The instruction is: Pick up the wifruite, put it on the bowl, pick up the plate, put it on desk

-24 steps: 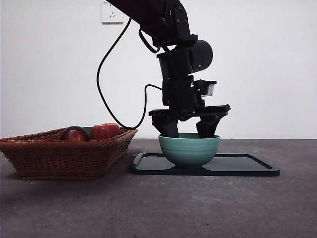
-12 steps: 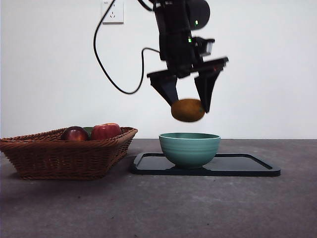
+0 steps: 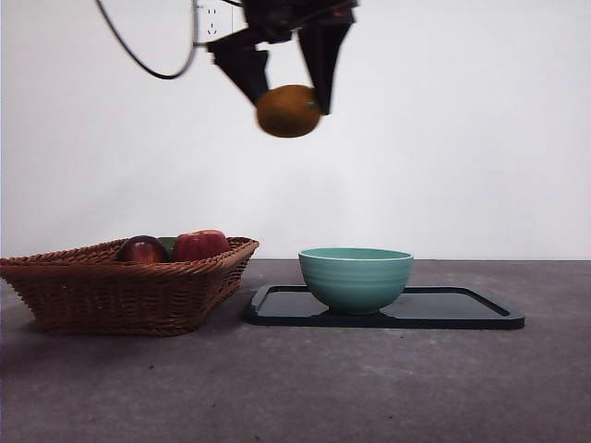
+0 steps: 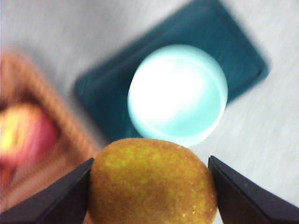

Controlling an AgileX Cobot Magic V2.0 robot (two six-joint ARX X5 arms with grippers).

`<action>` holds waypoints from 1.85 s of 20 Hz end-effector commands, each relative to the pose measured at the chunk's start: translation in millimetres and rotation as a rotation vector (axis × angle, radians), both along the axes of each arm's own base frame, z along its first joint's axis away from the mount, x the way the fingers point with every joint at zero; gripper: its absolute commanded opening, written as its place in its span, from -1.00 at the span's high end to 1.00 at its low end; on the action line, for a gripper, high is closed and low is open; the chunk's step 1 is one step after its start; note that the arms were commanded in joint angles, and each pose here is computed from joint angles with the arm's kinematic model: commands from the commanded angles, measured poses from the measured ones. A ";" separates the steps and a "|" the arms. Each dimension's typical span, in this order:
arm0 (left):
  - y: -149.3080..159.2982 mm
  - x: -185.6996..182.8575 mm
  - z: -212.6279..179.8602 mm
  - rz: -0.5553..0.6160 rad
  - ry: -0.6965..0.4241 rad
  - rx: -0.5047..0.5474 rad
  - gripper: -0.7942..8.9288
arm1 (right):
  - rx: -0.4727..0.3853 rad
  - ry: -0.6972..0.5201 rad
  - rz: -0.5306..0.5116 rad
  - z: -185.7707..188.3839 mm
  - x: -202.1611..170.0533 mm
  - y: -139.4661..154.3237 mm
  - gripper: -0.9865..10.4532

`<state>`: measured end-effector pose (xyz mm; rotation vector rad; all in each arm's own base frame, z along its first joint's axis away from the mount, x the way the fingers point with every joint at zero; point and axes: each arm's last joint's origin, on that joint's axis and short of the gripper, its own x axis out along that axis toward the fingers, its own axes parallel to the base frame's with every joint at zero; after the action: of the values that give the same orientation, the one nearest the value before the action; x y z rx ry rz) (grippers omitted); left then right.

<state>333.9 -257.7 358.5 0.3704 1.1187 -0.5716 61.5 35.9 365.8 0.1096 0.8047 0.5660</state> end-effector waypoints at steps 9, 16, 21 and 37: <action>71.1 10.5 -34.9 0.192 0.132 0.076 0.15 | 0.024 0.007 -0.020 2.6 1.0 0.8 -0.16; 92.7 27.1 -103.7 0.278 0.169 0.086 0.15 | 0.032 0.015 -0.036 2.6 1.1 0.7 -0.16; 105.3 27.9 -134.6 0.308 0.197 0.101 0.15 | 0.053 -0.016 -0.039 5.4 3.4 1.8 -0.16; 107.0 36.2 -156.6 0.319 0.220 0.113 -0.48 | 0.061 -0.018 -0.038 5.9 3.7 2.1 -0.16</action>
<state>364.5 -147.0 205.3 0.2262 1.3965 -0.2768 64.3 37.0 369.2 0.1653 0.7723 0.5482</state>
